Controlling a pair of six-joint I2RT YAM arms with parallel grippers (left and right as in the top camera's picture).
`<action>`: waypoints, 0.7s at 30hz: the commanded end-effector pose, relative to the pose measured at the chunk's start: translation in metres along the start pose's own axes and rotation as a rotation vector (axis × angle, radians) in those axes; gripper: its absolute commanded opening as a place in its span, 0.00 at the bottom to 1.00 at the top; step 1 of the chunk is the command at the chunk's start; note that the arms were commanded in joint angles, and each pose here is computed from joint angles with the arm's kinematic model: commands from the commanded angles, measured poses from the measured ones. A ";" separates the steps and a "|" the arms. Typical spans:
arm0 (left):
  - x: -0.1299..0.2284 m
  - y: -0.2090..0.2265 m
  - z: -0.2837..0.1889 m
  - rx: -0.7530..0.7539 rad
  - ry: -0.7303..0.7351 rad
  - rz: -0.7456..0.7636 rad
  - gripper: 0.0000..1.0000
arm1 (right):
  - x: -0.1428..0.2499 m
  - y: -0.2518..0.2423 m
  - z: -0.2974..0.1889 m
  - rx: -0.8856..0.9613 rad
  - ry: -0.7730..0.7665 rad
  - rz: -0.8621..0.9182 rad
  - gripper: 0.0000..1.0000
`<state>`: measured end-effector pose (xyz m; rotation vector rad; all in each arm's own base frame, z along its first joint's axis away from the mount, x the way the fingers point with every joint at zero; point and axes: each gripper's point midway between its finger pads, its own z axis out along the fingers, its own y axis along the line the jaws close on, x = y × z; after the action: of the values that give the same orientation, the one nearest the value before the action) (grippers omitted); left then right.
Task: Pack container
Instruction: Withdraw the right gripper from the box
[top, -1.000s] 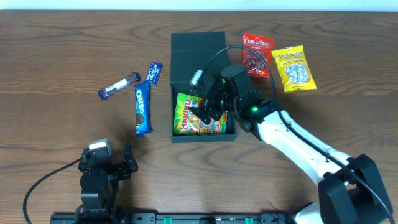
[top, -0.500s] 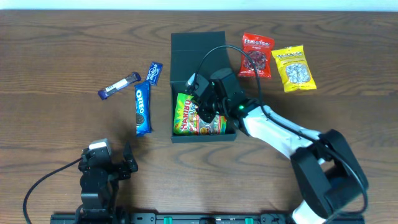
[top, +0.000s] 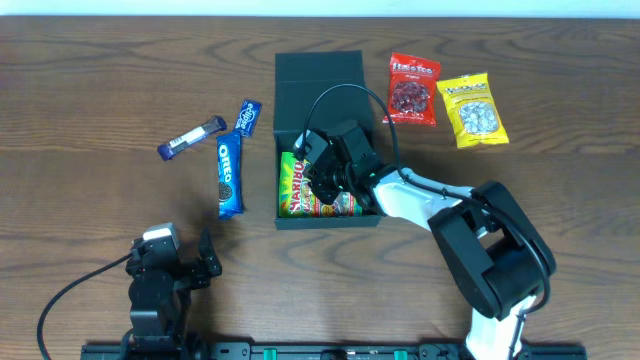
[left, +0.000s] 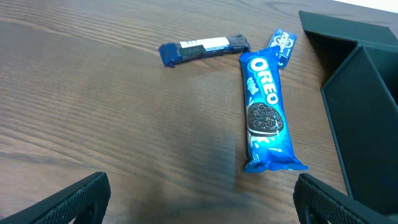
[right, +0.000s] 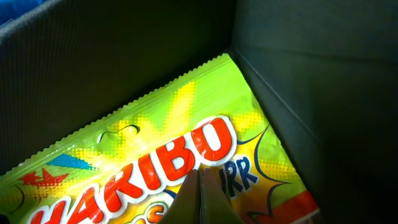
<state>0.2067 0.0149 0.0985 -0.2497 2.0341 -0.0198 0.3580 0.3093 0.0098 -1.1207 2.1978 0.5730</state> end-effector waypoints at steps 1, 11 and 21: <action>0.003 0.003 0.002 -0.016 0.002 0.006 0.95 | 0.015 0.010 0.008 -0.040 0.051 -0.031 0.01; 0.003 0.003 0.002 -0.016 0.002 0.006 0.95 | 0.007 0.012 0.001 -0.058 0.048 -0.026 0.01; 0.003 0.003 0.002 -0.016 0.002 0.006 0.95 | -0.108 -0.006 -0.113 0.071 -0.264 -0.037 0.99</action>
<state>0.2066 0.0149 0.0984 -0.2497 2.0344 -0.0197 0.3637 0.3050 0.0970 -1.0689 2.0814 0.5952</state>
